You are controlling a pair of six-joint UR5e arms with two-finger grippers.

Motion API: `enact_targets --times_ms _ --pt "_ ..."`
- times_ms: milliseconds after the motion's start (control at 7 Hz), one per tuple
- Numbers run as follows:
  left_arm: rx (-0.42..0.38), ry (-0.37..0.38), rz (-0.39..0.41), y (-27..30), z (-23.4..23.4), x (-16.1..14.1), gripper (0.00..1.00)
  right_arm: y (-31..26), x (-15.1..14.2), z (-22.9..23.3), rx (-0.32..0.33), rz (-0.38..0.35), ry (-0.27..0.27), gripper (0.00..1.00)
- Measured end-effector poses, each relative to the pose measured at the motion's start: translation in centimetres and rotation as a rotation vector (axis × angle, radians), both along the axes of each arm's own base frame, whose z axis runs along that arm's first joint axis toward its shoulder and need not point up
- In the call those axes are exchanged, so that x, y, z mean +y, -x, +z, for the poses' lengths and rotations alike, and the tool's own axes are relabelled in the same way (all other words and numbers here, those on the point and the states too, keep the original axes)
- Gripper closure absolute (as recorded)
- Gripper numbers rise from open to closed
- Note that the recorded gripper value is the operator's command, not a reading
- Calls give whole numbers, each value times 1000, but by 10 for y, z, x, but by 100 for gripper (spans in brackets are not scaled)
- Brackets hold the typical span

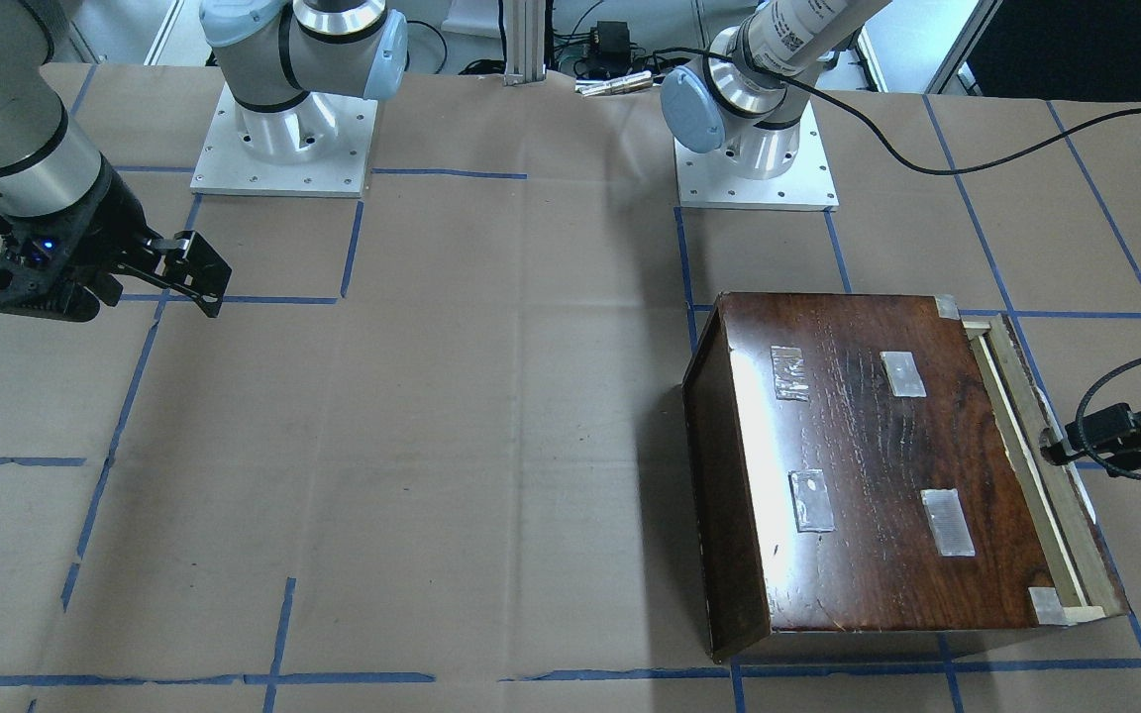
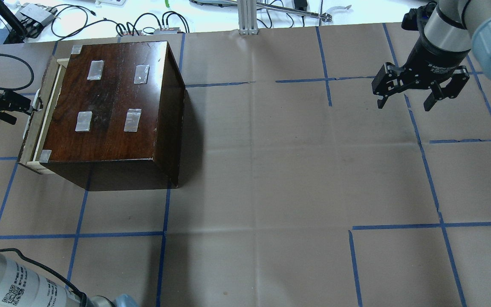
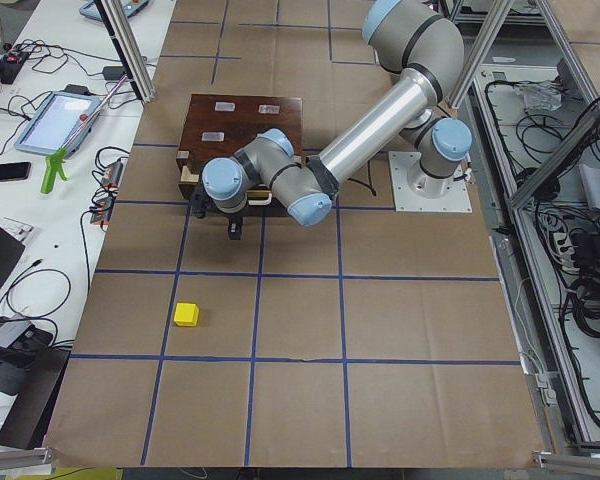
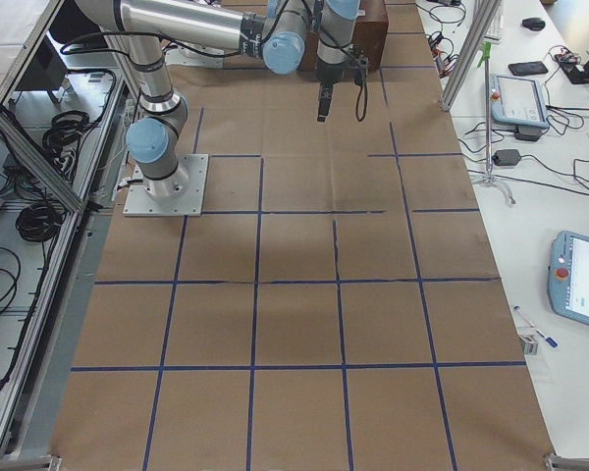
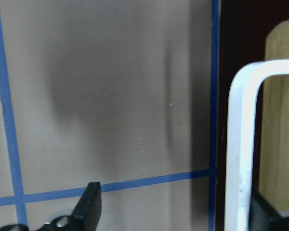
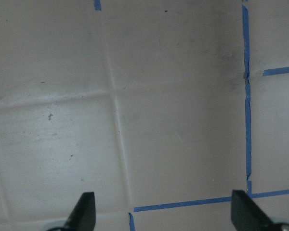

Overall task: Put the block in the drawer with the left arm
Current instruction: 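Pull the drawer open outward with the left gripper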

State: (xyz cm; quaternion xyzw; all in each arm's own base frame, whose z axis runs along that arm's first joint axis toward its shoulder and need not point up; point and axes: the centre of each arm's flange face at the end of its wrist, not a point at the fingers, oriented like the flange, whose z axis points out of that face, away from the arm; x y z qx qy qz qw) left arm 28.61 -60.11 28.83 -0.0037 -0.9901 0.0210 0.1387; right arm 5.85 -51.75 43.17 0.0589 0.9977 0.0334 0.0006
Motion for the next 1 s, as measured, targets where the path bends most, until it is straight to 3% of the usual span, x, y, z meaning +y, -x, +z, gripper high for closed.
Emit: enact_targets --times_ms 1000 --pt "-67 19 -8 -50 5 16 1 0 0 0 0 0 0 0"
